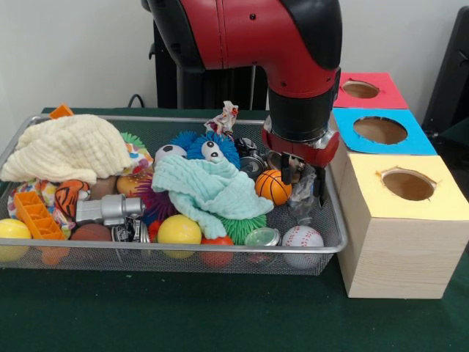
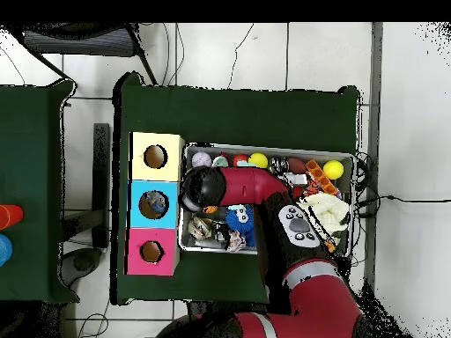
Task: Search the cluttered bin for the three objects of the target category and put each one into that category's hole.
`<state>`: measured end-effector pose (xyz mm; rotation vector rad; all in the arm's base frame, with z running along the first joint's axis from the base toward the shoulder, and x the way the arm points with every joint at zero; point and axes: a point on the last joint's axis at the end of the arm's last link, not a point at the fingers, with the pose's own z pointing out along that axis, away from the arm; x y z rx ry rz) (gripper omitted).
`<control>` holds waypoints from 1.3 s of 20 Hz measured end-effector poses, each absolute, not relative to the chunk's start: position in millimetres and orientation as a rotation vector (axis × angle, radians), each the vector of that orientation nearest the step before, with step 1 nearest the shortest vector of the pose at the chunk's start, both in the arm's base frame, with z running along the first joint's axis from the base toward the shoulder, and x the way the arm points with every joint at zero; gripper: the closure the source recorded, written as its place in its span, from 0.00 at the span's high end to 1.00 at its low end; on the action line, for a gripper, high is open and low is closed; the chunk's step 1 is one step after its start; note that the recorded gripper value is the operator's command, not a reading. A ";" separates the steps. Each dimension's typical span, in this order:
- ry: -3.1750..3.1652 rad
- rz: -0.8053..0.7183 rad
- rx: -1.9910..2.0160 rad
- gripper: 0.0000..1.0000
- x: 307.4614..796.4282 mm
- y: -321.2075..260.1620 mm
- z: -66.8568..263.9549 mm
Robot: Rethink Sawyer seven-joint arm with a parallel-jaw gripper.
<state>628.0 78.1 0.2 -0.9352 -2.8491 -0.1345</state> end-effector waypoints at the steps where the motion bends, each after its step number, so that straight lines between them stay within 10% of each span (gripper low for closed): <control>1: -2.848 -0.135 -0.935 1.00 627.7 78.2 -0.3; 26: -2.937 -0.159 -1.025 1.00 626.9 78.8 -37.0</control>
